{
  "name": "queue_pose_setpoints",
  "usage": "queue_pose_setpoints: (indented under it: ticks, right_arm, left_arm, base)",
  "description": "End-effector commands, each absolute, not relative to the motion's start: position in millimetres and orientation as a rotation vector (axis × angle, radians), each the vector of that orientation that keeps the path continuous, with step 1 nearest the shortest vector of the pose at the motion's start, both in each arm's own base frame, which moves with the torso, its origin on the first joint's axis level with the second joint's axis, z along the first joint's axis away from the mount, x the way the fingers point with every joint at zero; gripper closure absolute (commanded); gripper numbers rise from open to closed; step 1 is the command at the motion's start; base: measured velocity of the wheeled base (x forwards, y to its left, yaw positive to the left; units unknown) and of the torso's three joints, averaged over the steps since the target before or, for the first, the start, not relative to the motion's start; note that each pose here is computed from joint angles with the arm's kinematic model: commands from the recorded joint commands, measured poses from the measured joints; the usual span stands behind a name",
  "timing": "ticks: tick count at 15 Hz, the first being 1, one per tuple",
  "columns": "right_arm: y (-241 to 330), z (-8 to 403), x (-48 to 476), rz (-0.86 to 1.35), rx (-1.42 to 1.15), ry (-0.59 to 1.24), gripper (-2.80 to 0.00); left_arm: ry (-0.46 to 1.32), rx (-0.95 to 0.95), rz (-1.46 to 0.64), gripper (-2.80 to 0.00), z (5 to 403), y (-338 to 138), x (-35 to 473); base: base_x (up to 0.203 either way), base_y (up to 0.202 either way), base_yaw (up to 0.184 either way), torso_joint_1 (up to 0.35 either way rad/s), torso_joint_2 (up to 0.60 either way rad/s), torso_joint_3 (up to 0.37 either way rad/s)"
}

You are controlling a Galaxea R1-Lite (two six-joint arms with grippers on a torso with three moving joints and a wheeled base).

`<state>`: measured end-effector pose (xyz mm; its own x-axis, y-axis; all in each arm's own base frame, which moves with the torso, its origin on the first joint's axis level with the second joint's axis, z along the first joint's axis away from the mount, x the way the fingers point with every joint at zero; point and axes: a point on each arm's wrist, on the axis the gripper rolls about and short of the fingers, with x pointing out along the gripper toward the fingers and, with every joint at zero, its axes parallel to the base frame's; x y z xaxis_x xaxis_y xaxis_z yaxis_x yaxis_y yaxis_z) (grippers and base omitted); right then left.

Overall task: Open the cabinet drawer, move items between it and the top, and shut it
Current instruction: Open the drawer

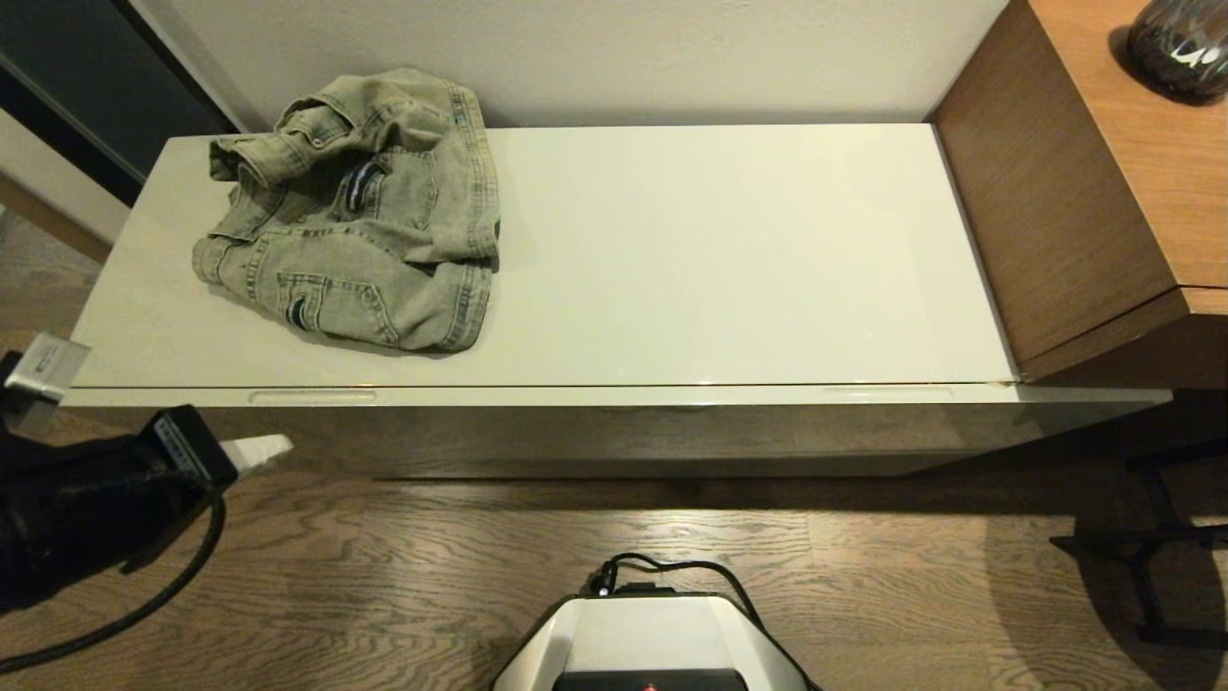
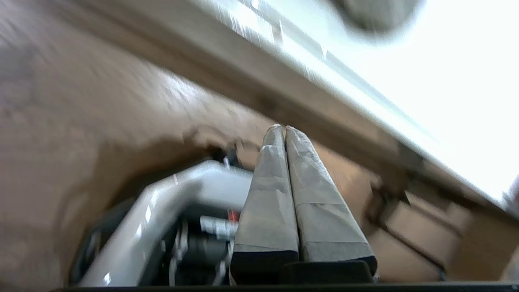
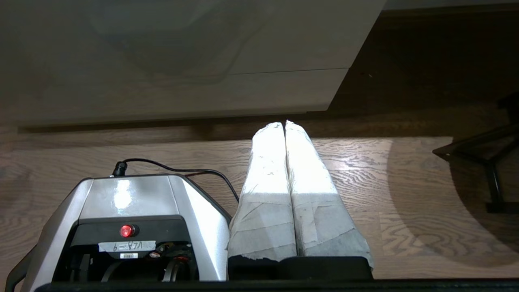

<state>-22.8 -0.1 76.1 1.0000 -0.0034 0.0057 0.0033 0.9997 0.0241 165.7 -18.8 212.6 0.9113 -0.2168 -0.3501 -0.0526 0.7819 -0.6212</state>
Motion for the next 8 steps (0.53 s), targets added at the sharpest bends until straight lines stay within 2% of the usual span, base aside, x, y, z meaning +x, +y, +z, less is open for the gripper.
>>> queue_pose_setpoints:
  ticks: [1,5,8]
  right_arm:
    - [-0.1,76.1,-22.7,-0.003,0.025,-0.005,0.0]
    - [-0.1,76.1,-22.7,-0.003,0.025,-0.005,0.0]
    - [-0.1,76.1,-22.7,-0.003,0.025,-0.005,0.0]
  left_arm:
    - [0.425,-0.669,-0.044,0.0,202.6,-20.6,198.9]
    - [0.42,-0.649,0.043,0.0,171.6,-24.2,256.9]
    - [0.384,-0.643,0.069,0.0,170.9,-24.8,272.4]
  base:
    - [0.0,0.0,0.0,0.0,0.0,0.0]
    - [0.0,0.0,0.0,0.0,0.0,0.0]
    - [0.0,0.0,0.0,0.0,0.0,0.0]
